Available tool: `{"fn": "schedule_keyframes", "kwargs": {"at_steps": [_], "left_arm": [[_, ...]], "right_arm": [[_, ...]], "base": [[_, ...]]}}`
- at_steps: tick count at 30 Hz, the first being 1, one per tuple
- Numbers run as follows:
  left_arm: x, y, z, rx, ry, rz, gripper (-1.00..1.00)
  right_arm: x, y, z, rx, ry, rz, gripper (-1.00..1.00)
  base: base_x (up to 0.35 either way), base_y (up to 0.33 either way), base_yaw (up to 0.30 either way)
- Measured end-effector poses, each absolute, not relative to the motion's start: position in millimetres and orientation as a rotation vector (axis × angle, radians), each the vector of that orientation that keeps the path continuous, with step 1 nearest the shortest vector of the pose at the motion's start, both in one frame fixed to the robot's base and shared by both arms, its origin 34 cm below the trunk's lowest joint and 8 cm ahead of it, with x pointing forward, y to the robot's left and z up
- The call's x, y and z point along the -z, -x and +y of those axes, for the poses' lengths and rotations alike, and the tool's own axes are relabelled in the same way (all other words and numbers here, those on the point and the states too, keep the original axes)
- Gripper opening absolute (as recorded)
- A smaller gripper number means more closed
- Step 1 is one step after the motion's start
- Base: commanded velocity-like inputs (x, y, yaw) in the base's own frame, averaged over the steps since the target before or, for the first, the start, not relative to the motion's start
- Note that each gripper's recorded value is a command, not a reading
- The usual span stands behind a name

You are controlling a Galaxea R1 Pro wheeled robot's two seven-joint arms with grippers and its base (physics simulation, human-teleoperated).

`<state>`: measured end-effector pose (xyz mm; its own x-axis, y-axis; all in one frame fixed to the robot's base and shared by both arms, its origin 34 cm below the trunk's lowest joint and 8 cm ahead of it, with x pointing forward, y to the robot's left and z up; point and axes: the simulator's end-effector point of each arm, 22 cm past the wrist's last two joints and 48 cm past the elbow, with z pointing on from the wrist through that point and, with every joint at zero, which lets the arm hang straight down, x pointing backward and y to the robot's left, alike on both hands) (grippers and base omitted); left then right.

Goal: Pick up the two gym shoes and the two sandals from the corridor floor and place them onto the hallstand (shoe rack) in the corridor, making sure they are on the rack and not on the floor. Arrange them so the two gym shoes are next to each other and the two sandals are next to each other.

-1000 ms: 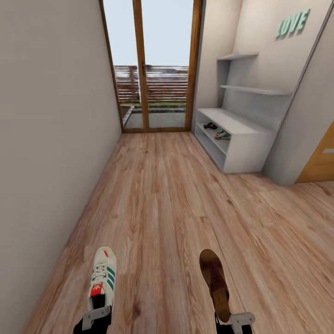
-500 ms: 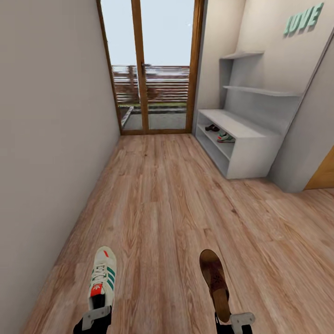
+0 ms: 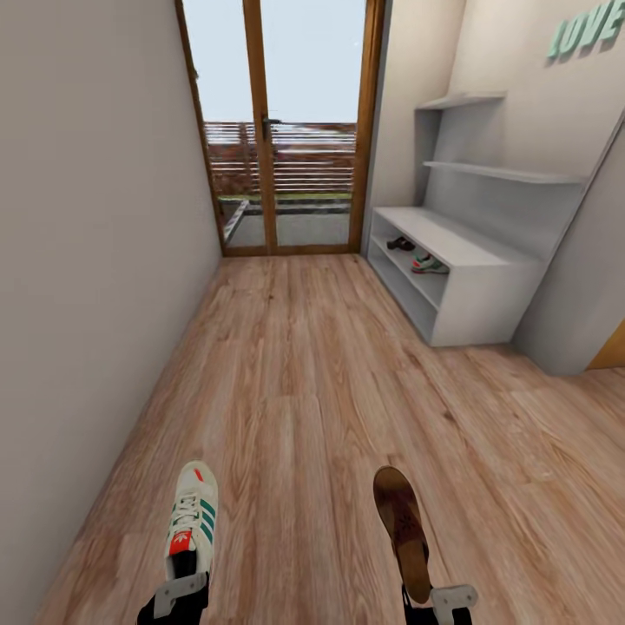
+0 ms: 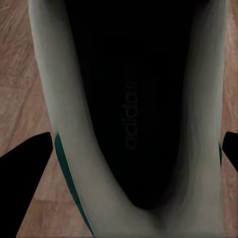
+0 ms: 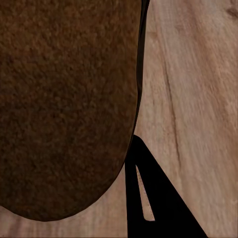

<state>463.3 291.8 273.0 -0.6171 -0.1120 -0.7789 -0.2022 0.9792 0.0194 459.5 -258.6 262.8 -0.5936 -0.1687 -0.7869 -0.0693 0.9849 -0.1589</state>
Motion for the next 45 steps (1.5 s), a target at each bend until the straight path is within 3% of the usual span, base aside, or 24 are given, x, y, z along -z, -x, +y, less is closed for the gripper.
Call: {"fn": "schedule_keyframes", "kwargs": {"at_steps": [45], "left_arm": [[-273.6,-463.9,292.0,-0.131,0.22,2.239,-1.0]], "right_arm": [[-262.8,-459.5,-258.7,0.138,0.166,2.207,-1.0]], "base": [[0.34,0.0,0.0]]}}
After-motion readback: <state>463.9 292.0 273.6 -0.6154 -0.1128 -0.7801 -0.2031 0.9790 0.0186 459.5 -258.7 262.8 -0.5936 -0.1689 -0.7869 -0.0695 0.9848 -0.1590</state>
